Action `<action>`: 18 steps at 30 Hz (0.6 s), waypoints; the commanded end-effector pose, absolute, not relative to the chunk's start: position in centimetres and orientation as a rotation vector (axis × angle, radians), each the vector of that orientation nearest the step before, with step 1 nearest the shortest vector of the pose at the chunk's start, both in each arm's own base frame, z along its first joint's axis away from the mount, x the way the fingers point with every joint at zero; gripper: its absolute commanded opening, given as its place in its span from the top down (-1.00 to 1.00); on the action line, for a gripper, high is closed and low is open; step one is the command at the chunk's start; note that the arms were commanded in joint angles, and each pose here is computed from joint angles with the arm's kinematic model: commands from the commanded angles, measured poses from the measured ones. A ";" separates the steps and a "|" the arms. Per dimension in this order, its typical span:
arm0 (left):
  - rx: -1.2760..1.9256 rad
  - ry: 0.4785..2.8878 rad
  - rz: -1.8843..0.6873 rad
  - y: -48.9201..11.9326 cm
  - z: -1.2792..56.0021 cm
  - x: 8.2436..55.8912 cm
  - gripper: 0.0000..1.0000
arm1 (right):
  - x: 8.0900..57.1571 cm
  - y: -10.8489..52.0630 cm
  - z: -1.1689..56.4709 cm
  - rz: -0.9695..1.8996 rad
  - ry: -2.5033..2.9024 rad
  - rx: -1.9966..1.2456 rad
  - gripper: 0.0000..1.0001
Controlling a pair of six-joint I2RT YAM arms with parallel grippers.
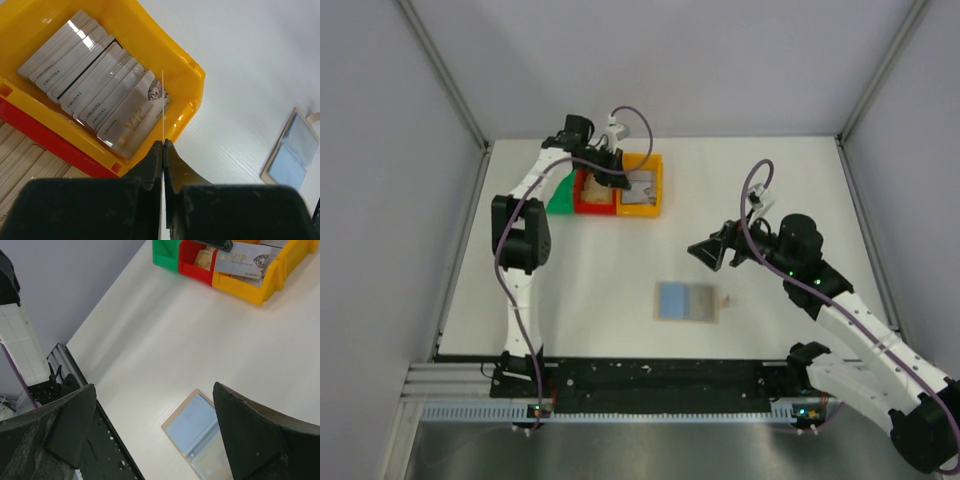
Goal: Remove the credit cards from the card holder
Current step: Place the credit card in the storage box.
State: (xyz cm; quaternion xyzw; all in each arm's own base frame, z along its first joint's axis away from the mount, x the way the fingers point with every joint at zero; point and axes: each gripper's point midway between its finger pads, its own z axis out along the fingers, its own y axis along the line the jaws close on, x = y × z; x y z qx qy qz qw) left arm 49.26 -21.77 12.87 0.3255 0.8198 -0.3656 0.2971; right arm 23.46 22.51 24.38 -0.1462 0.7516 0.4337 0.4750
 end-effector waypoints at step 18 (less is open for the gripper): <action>0.863 2.144 -0.856 -23.0 13.6 51.2 0.23 | 24.0 22.4 27.1 1.047 1.760 -0.390 -0.97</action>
